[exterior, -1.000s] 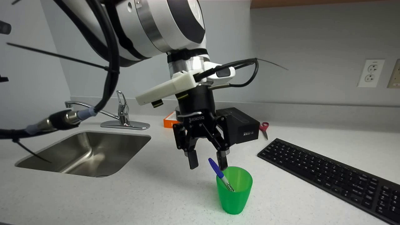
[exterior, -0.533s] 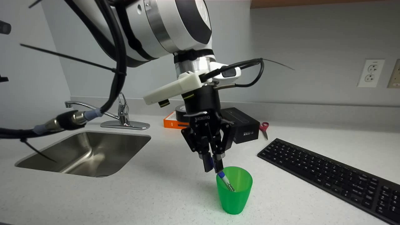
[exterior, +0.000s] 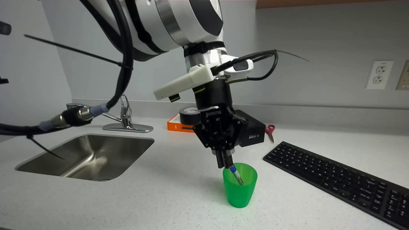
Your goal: Remove the blue pen from the green cup
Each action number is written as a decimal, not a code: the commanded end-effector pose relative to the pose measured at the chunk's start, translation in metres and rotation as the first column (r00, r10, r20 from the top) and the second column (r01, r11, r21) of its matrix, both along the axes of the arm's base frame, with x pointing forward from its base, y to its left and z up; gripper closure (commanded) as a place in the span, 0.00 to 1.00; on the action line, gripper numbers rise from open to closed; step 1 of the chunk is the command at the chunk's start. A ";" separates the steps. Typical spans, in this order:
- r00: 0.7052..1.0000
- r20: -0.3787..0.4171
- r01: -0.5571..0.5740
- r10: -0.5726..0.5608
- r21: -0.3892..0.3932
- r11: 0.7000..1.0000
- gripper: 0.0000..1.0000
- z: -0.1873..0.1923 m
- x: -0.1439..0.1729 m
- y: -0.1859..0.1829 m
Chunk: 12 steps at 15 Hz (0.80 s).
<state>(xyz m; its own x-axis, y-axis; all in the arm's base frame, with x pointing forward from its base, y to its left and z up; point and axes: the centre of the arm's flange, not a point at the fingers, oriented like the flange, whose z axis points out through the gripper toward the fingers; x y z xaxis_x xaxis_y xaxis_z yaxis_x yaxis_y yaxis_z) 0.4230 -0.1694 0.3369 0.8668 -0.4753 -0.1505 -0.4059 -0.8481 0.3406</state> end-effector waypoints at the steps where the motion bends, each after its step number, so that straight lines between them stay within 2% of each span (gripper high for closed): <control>1: 0.997 0.070 -0.026 0.026 -0.002 1.000 0.97 0.041 -0.019 0.002; 4: 0.980 0.179 -0.090 0.084 0.023 0.996 0.97 0.083 -0.035 0.017; 7: 0.944 0.303 -0.148 0.127 0.049 0.988 0.97 0.112 -0.035 0.044; 9: 0.910 0.395 -0.169 0.125 0.078 0.983 0.97 0.111 -0.017 0.071; 12: 0.860 0.501 -0.186 0.096 0.133 0.973 0.97 0.079 0.030 0.113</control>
